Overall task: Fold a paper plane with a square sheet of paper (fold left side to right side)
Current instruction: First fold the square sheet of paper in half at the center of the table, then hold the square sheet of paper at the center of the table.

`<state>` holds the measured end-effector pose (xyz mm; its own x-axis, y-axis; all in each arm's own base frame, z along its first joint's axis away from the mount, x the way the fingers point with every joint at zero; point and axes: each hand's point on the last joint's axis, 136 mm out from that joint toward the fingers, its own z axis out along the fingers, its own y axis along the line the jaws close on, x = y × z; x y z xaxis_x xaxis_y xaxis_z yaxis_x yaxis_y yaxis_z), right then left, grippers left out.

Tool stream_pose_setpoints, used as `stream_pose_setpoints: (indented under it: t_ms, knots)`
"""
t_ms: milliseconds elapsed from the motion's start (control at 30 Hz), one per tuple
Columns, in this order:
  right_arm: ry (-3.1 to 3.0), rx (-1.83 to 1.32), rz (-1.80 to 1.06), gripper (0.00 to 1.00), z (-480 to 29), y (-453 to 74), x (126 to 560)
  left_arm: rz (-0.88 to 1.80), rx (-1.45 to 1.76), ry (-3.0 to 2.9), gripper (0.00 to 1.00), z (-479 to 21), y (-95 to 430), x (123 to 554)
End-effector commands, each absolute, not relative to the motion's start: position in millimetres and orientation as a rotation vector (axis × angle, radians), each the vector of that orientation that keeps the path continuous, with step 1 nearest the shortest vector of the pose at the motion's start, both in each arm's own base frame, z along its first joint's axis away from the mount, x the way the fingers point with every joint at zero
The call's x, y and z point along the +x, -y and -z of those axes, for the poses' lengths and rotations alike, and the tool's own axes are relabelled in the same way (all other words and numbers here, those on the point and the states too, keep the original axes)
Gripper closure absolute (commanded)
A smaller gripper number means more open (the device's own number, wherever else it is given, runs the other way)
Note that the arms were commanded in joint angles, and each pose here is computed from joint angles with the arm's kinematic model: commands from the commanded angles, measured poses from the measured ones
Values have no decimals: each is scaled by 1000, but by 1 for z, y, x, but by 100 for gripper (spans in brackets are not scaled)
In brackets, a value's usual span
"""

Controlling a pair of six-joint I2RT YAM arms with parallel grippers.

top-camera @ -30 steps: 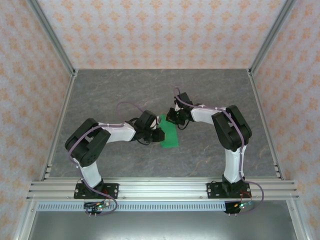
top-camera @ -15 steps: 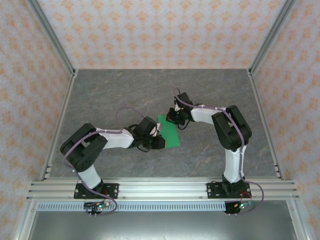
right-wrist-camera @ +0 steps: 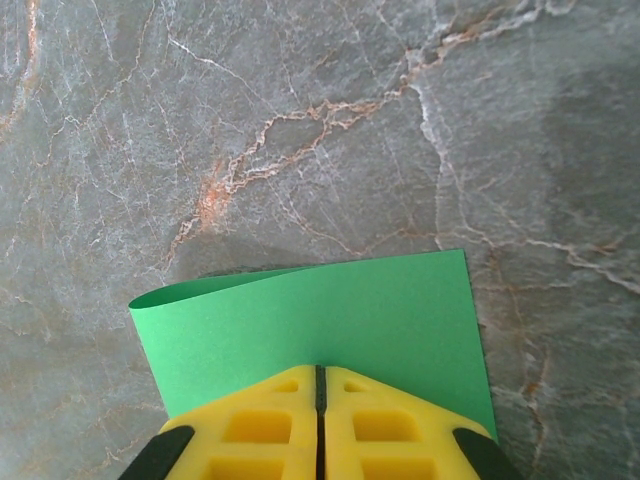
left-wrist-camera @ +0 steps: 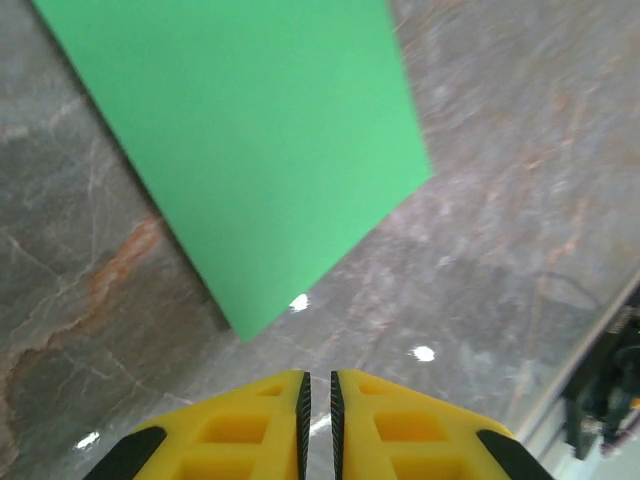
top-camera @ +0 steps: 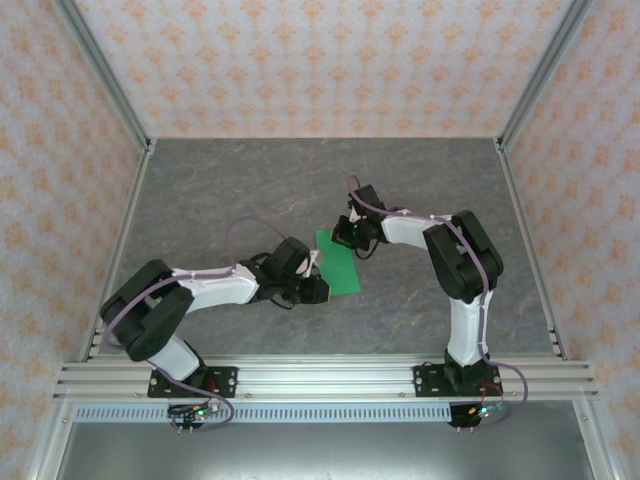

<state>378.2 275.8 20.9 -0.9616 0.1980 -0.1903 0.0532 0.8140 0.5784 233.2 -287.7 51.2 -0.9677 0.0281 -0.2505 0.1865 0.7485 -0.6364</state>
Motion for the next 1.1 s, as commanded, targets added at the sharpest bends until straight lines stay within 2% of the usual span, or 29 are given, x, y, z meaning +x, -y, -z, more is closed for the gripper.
stream_pose_setpoints:
  t_ms: [0,367,733,900,967,1067]
  knots:
    - [-2878,212,-753,92,9,-265,354,1072,90,-2644,82,-81,283,264]
    - [-2863,201,-774,92,3,-267,353,1118,33,-2670,85,-49,300,315]
    - [-2793,160,-841,90,-26,-276,362,1031,-12,-2759,86,-13,293,312]
    - [-2704,100,-805,84,-73,-271,371,954,-27,-2814,86,1,285,300]
    - [-2671,84,-772,75,-92,-263,368,943,-40,-2827,86,7,283,296]
    - [-2666,92,-758,70,-102,-252,353,941,-57,-2832,86,11,283,294]
